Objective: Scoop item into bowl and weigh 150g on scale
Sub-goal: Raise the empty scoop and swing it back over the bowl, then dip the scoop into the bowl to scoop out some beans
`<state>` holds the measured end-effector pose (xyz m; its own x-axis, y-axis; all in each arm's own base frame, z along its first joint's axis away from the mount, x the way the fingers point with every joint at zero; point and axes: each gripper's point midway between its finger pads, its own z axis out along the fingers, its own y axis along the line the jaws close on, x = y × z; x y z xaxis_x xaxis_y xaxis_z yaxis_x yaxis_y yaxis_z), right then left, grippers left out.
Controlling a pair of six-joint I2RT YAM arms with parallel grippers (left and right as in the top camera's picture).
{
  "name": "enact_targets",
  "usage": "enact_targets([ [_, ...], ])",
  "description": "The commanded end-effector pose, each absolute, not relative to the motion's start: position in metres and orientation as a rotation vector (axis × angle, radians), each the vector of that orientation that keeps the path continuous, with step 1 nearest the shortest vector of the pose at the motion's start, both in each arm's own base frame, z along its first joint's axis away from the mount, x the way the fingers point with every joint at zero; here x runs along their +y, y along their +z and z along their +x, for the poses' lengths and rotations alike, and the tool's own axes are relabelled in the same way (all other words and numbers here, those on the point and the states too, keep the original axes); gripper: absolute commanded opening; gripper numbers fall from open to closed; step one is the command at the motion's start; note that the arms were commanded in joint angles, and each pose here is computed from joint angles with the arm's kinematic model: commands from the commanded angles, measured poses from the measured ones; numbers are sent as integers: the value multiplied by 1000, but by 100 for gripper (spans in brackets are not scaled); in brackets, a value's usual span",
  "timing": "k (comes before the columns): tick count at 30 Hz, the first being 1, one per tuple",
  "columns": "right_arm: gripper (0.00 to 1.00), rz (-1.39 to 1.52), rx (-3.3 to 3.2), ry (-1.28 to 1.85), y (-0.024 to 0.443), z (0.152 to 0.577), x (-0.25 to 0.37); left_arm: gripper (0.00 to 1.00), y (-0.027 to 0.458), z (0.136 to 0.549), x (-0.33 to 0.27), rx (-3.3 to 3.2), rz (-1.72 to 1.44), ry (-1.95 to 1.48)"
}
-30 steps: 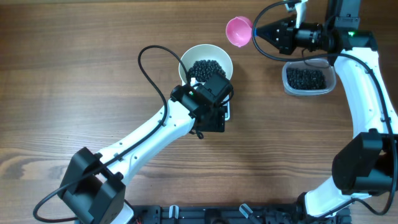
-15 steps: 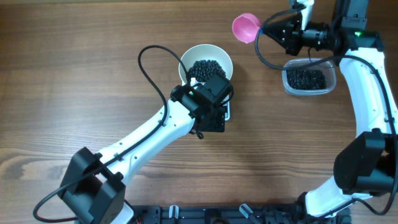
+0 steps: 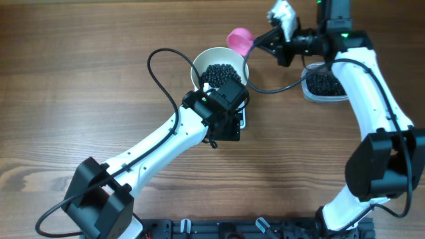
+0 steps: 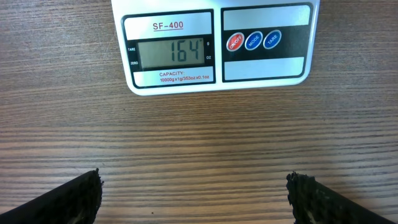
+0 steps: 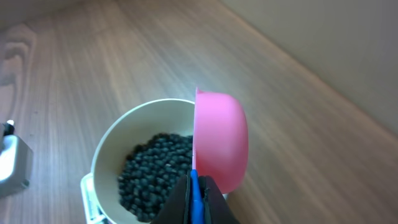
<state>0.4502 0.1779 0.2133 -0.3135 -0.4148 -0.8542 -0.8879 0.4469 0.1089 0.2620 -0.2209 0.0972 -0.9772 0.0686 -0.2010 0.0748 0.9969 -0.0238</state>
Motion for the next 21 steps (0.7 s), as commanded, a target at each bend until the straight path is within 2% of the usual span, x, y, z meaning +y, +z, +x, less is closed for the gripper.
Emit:
enact_targets([
  [1, 4, -1110, 1926, 822, 208, 444, 202, 100, 93, 261, -219, 2936, 102, -12],
  [4, 4, -1120, 1999, 727, 195, 444, 211, 100, 93, 261, -219, 2936, 102, -12],
  [8, 4, -1159, 2035, 757, 173, 439, 228, 100, 93, 261, -219, 2936, 102, -12],
  [12, 4, -1157, 2114, 678, 143, 449, 220, 100, 93, 261, -219, 2936, 102, -12],
  [17, 4, -1182, 2129, 682, 128, 449, 220, 100, 93, 261, -219, 2936, 102, -12],
  [21, 4, -1245, 2112, 548, 120, 457, 210, 100, 93, 261, -219, 2936, 102, -12],
])
